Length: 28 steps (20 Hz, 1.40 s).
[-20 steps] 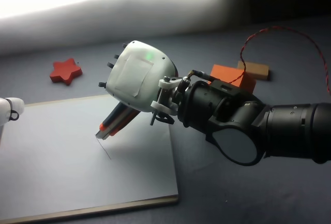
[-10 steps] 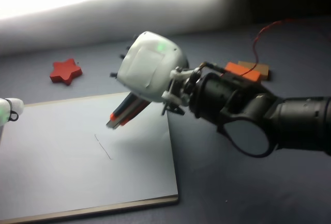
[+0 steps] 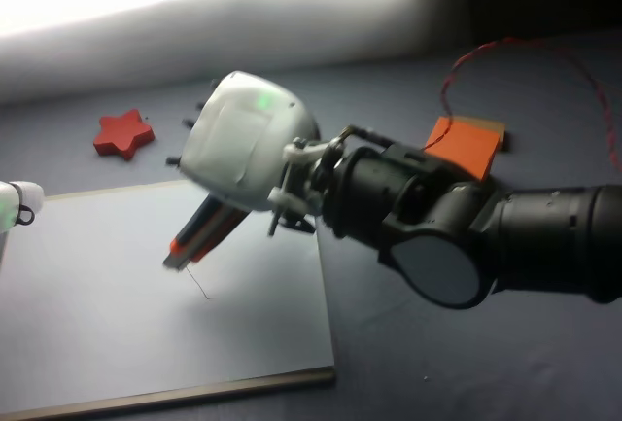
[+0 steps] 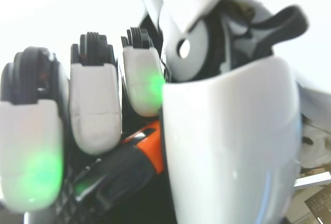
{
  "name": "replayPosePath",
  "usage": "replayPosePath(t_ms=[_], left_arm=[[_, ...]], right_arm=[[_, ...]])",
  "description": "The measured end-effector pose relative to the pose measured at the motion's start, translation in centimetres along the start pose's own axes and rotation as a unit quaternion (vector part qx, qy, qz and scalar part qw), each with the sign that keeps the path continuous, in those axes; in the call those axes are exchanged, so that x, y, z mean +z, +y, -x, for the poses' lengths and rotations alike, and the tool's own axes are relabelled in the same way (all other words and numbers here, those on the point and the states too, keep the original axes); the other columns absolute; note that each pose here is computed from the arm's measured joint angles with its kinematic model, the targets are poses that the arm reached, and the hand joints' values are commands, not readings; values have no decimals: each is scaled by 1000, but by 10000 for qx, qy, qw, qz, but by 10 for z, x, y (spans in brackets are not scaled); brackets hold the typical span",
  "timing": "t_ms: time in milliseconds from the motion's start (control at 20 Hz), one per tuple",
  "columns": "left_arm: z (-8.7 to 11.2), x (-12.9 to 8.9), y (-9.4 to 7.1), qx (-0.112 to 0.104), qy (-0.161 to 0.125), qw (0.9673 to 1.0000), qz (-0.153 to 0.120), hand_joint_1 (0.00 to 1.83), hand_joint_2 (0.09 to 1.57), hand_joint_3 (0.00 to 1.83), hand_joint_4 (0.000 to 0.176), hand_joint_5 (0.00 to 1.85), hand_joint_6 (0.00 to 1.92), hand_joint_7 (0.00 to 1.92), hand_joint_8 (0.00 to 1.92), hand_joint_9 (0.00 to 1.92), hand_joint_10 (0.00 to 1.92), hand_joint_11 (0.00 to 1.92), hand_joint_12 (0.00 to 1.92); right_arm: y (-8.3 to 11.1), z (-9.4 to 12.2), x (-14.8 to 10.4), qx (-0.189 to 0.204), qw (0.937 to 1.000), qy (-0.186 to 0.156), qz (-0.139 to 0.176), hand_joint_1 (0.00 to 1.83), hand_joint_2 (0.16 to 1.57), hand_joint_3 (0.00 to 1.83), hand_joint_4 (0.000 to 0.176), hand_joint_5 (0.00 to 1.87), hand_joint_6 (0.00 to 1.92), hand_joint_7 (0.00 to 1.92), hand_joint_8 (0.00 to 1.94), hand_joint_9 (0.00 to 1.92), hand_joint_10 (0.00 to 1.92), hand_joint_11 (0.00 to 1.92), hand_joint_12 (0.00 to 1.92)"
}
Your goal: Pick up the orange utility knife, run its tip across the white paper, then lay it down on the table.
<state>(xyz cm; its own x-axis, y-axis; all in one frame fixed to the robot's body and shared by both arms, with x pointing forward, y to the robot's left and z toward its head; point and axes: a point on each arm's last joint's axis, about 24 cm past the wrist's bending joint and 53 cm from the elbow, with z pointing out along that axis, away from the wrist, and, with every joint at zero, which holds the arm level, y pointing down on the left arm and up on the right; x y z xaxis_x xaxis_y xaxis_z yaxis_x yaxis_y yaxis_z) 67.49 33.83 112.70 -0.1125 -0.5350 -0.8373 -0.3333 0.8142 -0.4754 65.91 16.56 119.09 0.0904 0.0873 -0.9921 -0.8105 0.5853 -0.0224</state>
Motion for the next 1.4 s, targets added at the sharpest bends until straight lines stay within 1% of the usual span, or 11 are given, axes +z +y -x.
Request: replayPosePath(t_ms=[100, 200, 350, 400, 500, 600, 700, 800, 850, 1100, 1400], left_arm=[[0, 0, 0, 1, 3, 10000, -3, 174, 1305, 1, 16, 102, 0, 158, 0, 195, 1, 0, 700], [0, 0, 0, 0, 4, 10000, -1, 188, 1305, 1, 13, 102, 3, 163, 6, 197, 7, 0, 669], [0, 0, 0, 1, 2, 10000, 1, 169, 1306, 1, 12, 115, 5, 178, 4, 220, 11, 0, 723], [0, 0, 0, -3, 3, 10000, 2, 178, 1305, 0, 15, 108, 2, 175, 2, 218, 8, 0, 730], [0, 0, 0, -3, 3, 10000, 2, 194, 1302, 0, 11, 119, 5, 188, 7, 226, 10, 0, 743], [1, 0, -1, -52, 0, 10000, 7, 183, 1304, 0, 12, 117, 2, 166, 0, 218, 3, 0, 755], [1, 0, -2, -33, -10, 10000, -11, 192, 1302, 0, 12, 125, 4, 162, 0, 202, 1, 0, 736], [1, 0, -2, -35, -7, 10000, -8, 181, 1303, 0, 9, 127, 3, 164, 1, 201, 1, 0, 704], [1, 0, -2, -34, -9, 10000, -9, 155, 1308, 2, 17, 102, 0, 138, 0, 179, 0, 0, 670], [1, 0, -1, -40, -5, 10000, 2, 181, 1305, 0, 13, 114, 4, 142, 2, 185, 4, 0, 697], [1, 0, -2, -74, -8, 10000, 7, 164, 1307, 0, 13, 117, 3, 153, 2, 191, 2, 0, 702]], right_arm=[[12, -5, 6, -29, 9999, 46, 91, 1519, 1087, 538, 176, 1534, 1921, 1766, 1941, 1897, 1921, 1921, 1921], [20, -6, 9, -18, 9999, 39, 143, 1514, 1091, 538, 176, 1527, 1921, 1764, 1941, 1895, 1921, 1921, 1921], [28, -6, 11, -29, 9998, 33, 206, 1507, 1086, 541, 176, 1533, 1921, 1761, 1941, 1891, 1921, 1921, 1921], [28, -6, 11, -57, 9998, 31, 207, 1509, 1088, 541, 176, 1536, 1921, 1762, 1941, 1891, 1921, 1921, 1921], [27, -8, 9, -84, 9998, 50, 199, 1509, 1092, 536, 176, 1541, 1921, 1771, 1941, 1899, 1921, 1921, 1921], [24, -16, 3, -92, 9997, 114, 183, 1512, 1088, 542, 176, 1532, 1921, 1771, 1941, 1897, 1921, 1921, 1921], [23, -24, -2, -73, 9996, 200, 173, 1501, 1084, 551, 176, 1533, 1921, 1764, 1941, 1894, 1921, 1921, 1921], [23, -23, -5, -124, 9996, 169, 176, 1497, 1086, 558, 176, 1543, 1921, 1767, 1941, 1892, 1921, 1921, 1921], [24, -24, -7, -128, 9996, 159, 180, 1495, 1084, 557, 176, 1547, 1921, 1766, 1941, 1891, 1921, 1921, 1921], [25, -24, -18, -87, 9996, 168, 200, 1510, 1081, 555, 176, 1536, 1921, 1769, 1941, 1897, 1921, 1921, 1921], [15, -22, -33, -108, 9996, 207, 155, 1506, 1051, 609, 176, 1547, 1921, 1771, 1941, 1899, 1921, 1921, 1921]])
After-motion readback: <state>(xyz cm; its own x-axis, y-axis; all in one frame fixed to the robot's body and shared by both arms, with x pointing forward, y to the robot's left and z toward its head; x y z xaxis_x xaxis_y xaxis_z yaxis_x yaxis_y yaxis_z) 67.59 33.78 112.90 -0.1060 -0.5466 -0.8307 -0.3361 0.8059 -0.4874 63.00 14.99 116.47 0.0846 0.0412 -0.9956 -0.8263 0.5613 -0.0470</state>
